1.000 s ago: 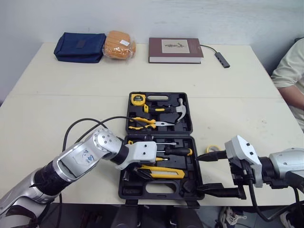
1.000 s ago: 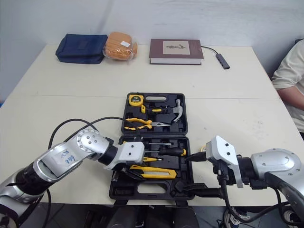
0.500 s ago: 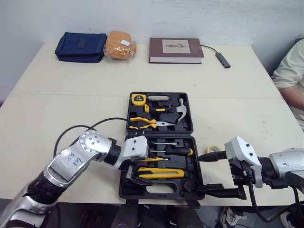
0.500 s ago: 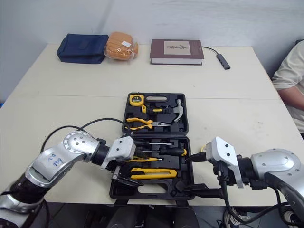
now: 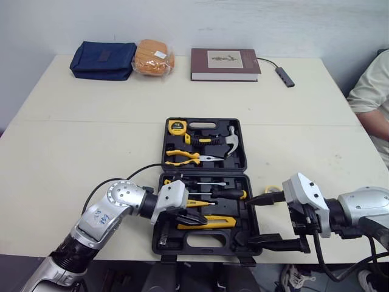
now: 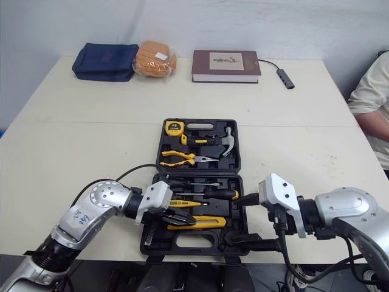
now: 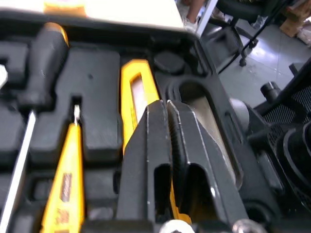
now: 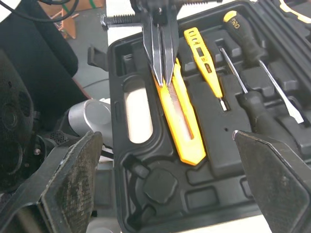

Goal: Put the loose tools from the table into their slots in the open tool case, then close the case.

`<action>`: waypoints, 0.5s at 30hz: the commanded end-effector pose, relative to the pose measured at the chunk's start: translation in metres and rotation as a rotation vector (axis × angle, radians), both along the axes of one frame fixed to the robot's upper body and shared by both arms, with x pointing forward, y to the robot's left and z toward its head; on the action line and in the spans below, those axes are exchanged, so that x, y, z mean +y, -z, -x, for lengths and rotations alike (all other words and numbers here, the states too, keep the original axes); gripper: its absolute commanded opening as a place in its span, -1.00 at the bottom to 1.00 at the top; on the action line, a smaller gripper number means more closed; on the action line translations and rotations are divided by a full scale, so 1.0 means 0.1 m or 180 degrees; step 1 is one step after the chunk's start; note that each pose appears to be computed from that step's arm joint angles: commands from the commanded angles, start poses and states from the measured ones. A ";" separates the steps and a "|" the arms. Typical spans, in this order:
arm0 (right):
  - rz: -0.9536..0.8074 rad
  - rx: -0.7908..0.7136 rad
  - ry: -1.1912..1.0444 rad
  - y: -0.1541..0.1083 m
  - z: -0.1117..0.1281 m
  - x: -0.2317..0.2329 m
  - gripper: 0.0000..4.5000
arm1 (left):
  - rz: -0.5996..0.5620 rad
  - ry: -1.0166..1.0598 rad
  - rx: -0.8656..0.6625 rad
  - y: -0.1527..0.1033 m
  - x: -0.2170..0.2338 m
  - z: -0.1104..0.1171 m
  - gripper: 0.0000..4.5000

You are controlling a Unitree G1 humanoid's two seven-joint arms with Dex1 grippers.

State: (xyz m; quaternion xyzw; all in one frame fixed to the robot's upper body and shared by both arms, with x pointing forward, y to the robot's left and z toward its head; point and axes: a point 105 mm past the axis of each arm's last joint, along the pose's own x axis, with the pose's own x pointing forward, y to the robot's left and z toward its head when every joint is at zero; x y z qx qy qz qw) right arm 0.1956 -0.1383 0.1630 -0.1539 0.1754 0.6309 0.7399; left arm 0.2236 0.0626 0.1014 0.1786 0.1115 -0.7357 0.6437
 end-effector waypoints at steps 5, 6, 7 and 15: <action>-0.0028 -0.0107 -0.0024 -0.01 0.00 0.04 1.00 | -0.0669 0.0104 -0.0219 0.35 0.10 -0.03 -0.98; -0.0027 -0.0094 -0.0030 -0.01 0.01 0.04 1.00 | -0.0769 0.0120 -0.0281 0.40 0.12 -0.03 -0.98; -0.0026 -0.0088 -0.0032 -0.01 0.02 0.04 1.00 | -0.0874 0.0112 -0.0334 0.45 0.15 -0.03 -0.98; -0.0026 -0.0113 0.0000 0.02 0.01 0.04 1.00 | -0.0743 -0.0090 -0.0227 0.37 0.09 -0.06 -0.98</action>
